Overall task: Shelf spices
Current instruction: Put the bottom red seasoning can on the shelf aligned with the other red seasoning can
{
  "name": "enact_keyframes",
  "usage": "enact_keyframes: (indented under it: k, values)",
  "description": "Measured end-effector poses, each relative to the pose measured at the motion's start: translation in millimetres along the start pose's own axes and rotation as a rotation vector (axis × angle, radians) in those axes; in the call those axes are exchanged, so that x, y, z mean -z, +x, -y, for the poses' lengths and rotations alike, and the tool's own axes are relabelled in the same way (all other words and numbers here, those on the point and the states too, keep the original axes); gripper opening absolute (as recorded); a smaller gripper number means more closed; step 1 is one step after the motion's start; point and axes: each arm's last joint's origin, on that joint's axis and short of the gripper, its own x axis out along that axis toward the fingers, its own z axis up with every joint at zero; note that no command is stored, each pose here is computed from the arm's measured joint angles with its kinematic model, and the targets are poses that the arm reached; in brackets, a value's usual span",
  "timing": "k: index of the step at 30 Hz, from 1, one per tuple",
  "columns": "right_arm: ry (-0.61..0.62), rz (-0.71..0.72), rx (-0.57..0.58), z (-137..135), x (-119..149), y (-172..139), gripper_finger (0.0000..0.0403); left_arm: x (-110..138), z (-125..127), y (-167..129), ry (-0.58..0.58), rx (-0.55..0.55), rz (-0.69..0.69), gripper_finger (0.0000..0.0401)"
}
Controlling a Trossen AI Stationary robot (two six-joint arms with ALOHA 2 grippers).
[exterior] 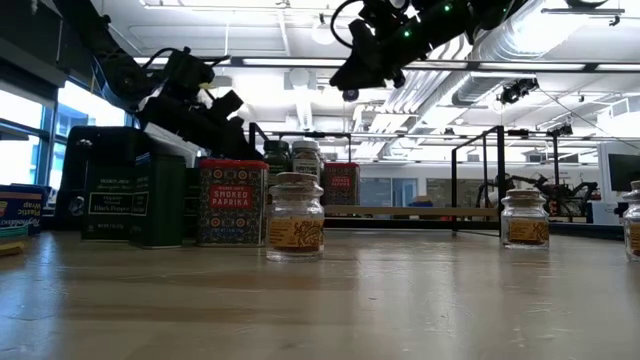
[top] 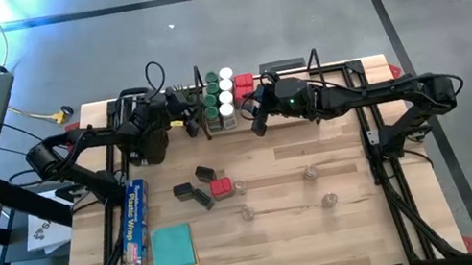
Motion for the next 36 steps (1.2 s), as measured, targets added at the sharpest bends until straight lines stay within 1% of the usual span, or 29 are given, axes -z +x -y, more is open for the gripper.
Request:
enact_keyframes:
  k: [7, 11, 17, 22, 27, 31, 34, 36]
  values:
    - [0.0, 0.008, 0.001, 0.1, -0.8, 0.0, 0.0133, 0.1, 0.2, 0.9, 0.014, 0.0, 0.006, 0.0]
    - [0.0, 0.008, 0.001, 0.1, -0.9, -0.1, 0.0133, -1.4, -0.9, 5.9, 0.019, -0.003, 0.032, 0.0]
    - [0.0, 0.008, 0.0, 0.0, -0.8, 0.0, 0.0133, -7.4, -3.5, 18.7, 0.013, 0.015, 0.001, 0.0]
    - [0.0, 0.007, 0.0, 0.1, -0.7, 0.0, 0.0133, -9.9, -4.4, 18.9, 0.025, 0.015, -0.02, 0.0]
    - [-0.003, -0.004, 0.0, 0.0, 0.3, 0.0, 0.0133, -8.2, -6.1, 12.0, 0.046, -0.018, -0.086, 0.0]
    - [-0.018, -0.071, -0.004, -0.3, 7.0, -0.3, 0.0133, -16.6, -8.1, 0.4, 0.089, -0.085, -0.102, 0.0]
    - [-0.008, -0.133, -0.004, 0.9, 13.0, -0.6, 0.0133, -24.6, -9.4, -10.5, 0.112, -0.111, -0.101, 0.0]
    - [-0.012, -0.188, -0.037, 2.6, 18.7, -0.4, 0.0133, -30.5, -10.2, -19.0, 0.125, -0.125, -0.092, 0.0]
